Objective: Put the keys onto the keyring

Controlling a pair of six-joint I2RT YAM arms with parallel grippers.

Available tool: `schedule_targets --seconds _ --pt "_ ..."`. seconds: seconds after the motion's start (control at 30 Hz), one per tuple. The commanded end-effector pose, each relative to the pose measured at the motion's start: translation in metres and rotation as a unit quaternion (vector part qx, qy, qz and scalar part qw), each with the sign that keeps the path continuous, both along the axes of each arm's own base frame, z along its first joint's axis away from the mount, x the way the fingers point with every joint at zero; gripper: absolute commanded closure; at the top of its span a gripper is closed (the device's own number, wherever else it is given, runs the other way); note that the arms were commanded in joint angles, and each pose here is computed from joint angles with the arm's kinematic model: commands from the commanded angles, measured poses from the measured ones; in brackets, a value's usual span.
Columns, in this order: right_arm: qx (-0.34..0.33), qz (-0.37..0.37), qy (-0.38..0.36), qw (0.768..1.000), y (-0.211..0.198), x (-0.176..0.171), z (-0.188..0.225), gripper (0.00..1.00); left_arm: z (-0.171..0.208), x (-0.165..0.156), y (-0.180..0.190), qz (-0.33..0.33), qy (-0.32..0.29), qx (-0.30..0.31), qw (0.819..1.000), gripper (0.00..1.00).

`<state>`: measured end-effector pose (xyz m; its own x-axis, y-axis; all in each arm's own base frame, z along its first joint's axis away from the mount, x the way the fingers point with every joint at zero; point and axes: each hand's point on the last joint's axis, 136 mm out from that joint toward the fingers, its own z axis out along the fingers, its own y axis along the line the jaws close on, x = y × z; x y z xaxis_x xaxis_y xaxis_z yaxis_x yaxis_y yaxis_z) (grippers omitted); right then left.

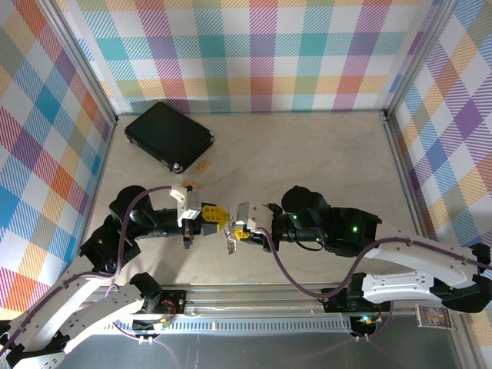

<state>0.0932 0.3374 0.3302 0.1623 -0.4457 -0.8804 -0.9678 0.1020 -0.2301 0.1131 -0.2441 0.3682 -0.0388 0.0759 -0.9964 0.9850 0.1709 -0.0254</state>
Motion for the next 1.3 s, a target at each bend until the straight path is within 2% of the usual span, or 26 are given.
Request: schedule_targets --seconds 0.0,0.17,0.4,0.63,1.27 --pt "0.055 0.001 0.010 0.998 -0.008 -0.008 0.030 0.75 0.021 0.002 0.001 0.004 -0.032 -0.041 0.999 1.00" --pt "0.108 -0.023 0.016 0.994 -0.022 -0.004 0.061 0.73 0.041 0.000 0.001 -0.004 -0.044 -0.094 0.995 1.00" --pt "0.160 0.003 0.046 0.986 -0.026 -0.009 0.092 0.76 0.058 -0.009 0.002 -0.028 -0.045 -0.141 0.989 1.00" --pt "0.162 0.011 0.057 0.985 -0.023 -0.002 0.100 0.77 0.058 -0.013 -0.001 -0.048 -0.036 -0.140 0.988 1.00" --pt "0.152 0.027 0.075 0.985 -0.003 0.002 0.090 0.78 0.049 -0.008 -0.004 -0.042 -0.029 -0.125 0.991 1.00"
